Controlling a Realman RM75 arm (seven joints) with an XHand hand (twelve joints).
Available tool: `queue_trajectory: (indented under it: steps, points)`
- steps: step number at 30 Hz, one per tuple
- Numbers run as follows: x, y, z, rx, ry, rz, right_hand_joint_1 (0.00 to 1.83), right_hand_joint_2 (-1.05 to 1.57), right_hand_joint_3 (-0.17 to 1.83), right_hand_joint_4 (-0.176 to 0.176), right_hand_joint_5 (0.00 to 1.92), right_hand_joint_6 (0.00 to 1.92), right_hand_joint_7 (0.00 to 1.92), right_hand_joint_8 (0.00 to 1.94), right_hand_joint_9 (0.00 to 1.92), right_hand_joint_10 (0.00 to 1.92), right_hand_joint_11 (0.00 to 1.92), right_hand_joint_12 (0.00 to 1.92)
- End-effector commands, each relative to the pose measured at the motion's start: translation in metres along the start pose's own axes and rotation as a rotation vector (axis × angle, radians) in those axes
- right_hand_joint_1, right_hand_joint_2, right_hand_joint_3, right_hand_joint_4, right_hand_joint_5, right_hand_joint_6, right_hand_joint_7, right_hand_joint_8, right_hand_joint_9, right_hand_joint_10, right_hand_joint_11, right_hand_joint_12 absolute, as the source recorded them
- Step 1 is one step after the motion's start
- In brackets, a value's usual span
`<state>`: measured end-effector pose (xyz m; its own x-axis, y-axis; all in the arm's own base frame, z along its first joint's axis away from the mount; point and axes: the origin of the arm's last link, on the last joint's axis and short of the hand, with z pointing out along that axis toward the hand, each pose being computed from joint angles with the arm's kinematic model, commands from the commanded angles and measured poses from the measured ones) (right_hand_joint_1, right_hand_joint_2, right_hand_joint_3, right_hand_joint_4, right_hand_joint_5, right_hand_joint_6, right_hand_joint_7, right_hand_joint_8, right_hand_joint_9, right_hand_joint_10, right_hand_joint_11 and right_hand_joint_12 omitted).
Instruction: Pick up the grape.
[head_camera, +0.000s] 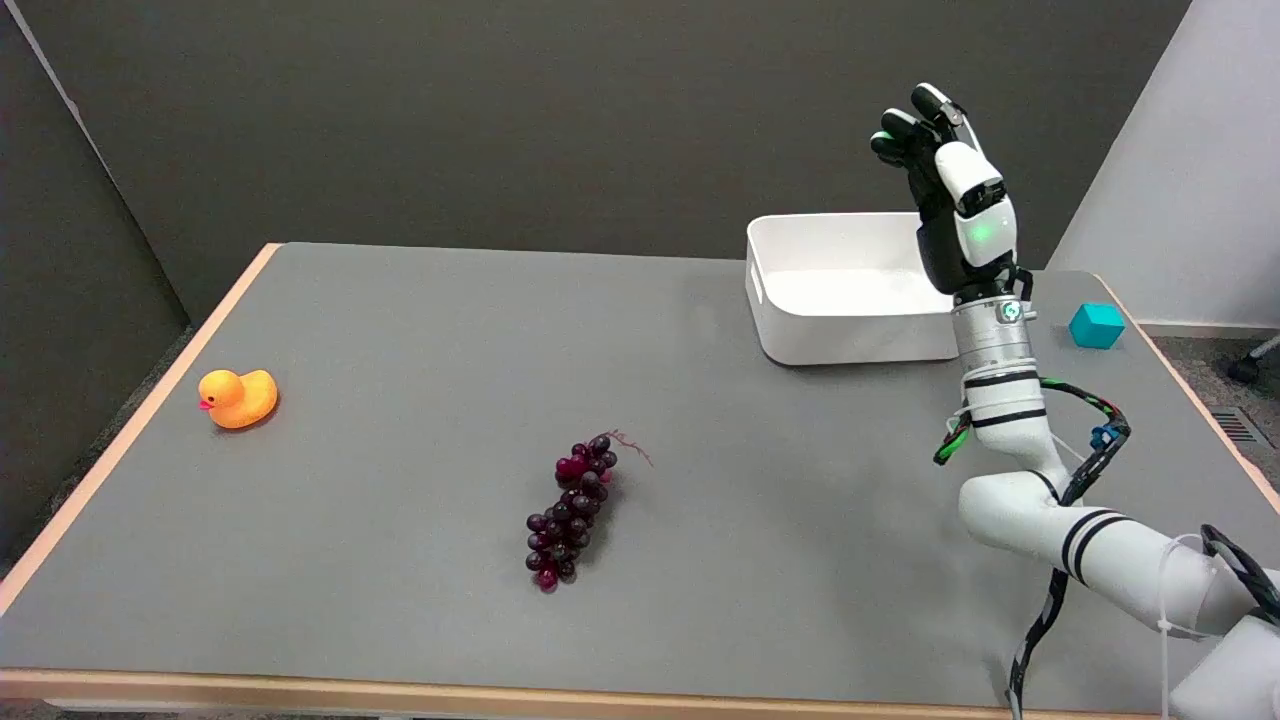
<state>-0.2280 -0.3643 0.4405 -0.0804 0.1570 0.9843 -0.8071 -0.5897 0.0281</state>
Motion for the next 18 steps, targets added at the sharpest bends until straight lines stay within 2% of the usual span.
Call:
queue_trajectory:
  steps: [1, 3, 6, 9, 13, 18]
  points:
    - [-0.006, 0.0, 0.003, 0.0, -0.038, -0.015, 0.39, 0.8, 0.99, 0.028, 0.22, 0.52, 0.45, 0.52, 0.4, 0.9, 0.09, 1.22]
    - [-0.008, -0.005, 0.008, 0.018, -0.073, -0.057, 0.41, 0.79, 0.99, 0.027, 0.22, 0.5, 0.45, 0.52, 0.4, 0.9, 0.1, 1.22]
    - [-0.013, -0.02, 0.022, 0.086, -0.152, -0.229, 0.44, 0.77, 0.99, 0.028, 0.22, 0.49, 0.45, 0.52, 0.39, 0.9, 0.1, 1.22]
    - [-0.027, -0.045, 0.042, 0.197, -0.27, -0.502, 0.51, 0.74, 0.99, 0.036, 0.22, 0.48, 0.44, 0.51, 0.4, 0.91, 0.11, 1.23]
    - [-0.059, -0.081, 0.061, 0.381, -0.435, -0.816, 0.6, 0.72, 0.98, 0.045, 0.25, 0.52, 0.47, 0.54, 0.41, 0.94, 0.12, 1.24]
    - [-0.101, -0.108, 0.062, 0.642, -0.572, -1.094, 0.66, 0.7, 0.99, 0.055, 0.26, 0.53, 0.46, 0.53, 0.39, 0.89, 0.11, 1.21]
